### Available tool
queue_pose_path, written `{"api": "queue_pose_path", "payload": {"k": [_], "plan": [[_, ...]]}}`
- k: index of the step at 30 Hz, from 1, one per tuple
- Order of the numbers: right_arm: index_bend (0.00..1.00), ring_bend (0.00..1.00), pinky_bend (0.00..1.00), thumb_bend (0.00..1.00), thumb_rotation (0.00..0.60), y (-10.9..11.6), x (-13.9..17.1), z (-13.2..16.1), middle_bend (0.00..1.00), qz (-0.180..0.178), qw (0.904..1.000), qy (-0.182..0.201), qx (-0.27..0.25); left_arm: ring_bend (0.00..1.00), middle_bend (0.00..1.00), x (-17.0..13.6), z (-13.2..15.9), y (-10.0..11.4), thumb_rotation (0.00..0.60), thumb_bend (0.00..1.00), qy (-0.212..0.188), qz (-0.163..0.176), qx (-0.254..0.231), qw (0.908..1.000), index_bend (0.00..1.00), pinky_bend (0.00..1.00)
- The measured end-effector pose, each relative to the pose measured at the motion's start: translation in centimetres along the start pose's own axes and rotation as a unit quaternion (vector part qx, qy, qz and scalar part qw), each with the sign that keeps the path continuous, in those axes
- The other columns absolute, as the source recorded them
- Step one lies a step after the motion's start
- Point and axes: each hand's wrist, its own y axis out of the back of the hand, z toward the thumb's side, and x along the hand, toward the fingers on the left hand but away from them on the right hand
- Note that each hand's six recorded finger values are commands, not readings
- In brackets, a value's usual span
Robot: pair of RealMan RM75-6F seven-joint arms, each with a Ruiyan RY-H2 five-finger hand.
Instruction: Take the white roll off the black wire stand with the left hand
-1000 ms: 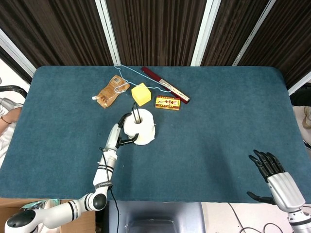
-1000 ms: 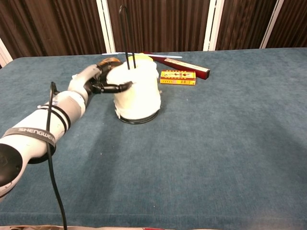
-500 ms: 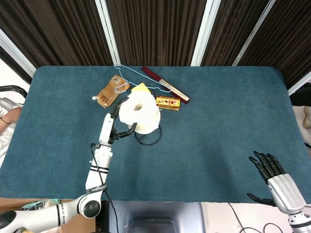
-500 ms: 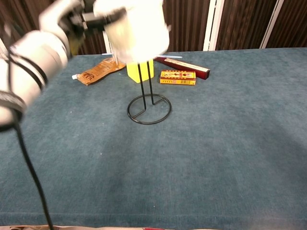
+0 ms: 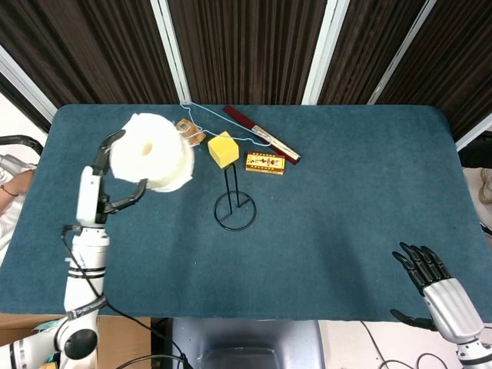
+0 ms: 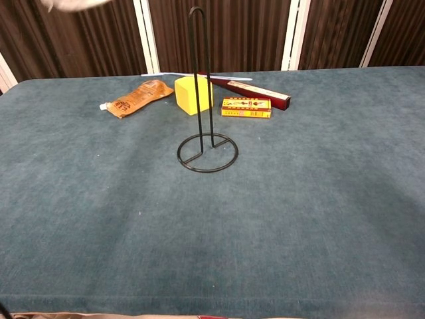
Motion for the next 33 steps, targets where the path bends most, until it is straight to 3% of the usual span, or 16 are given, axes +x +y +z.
{"api": "queue_pose_path", "payload": {"k": [6,11,14,17,20,22,23,28,33], "plan": [[0.0,0.0,0.0,0.06,0.6,-0.4,-0.1,0.4,0.0,0.005,1.0,0.003,0.006,0.74,0.66,-2.3,-7.7,2.4,0.6,0.83,0.062,-0.005,0.044,0.9971,0.79,0.84],[0.0,0.0,0.0,0.06,0.6,-1.0,-0.3,0.8,0.0,0.012,0.9998,0.006,0.012,0.73,0.67,-5.4,-13.6,2.1,0.6,0.81,0.103,-0.034,0.08,0.9909,0.79,0.83],[0.0,0.0,0.0,0.06,0.6,-1.2,-0.4,1.0,0.0,0.015,0.9998,0.006,0.014,0.64,0.63,-7.4,-16.1,0.6,0.6,0.75,0.116,-0.059,0.097,0.9868,0.73,0.65],[0.0,0.0,0.0,0.06,0.6,-1.3,-0.5,1.1,0.0,0.015,0.9997,0.007,0.015,0.41,0.46,-9.1,-17.7,-1.5,0.6,0.64,0.12,-0.087,0.101,0.9838,0.54,0.36],[0.0,0.0,0.0,0.06,0.6,-1.3,-0.5,1.1,0.0,0.015,0.9997,0.006,0.015,0.12,0.19,-10.0,-18.2,-2.9,0.6,0.51,0.12,-0.112,0.092,0.9821,0.23,0.12],[0.0,0.0,0.0,0.06,0.6,-1.3,-0.5,1.1,0.0,0.016,0.9997,0.006,0.016,0.01,0.03,-10.2,-18.3,-3.2,0.6,0.45,0.122,-0.122,0.097,0.9802,0.06,0.04],[0.0,0.0,0.0,0.06,0.6,-1.3,-0.5,1.1,0.0,0.016,0.9997,0.007,0.016,0.0,0.01,-10.3,-18.4,-3.2,0.6,0.43,0.124,-0.127,0.104,0.9785,0.02,0.03],[0.0,0.0,0.0,0.07,0.6,-1.3,-0.4,1.1,0.0,0.014,0.9997,0.008,0.017,0.0,0.0,-10.4,-17.7,-2.6,0.6,0.38,0.119,-0.132,0.121,0.9765,0.0,0.0],[0.0,0.0,0.0,0.06,0.6,-1.5,-0.3,1.2,0.0,0.016,0.9996,0.009,0.02,0.0,0.0,-11.0,-16.1,-0.5,0.6,0.37,0.092,-0.121,0.152,0.9766,0.0,0.0]]}}
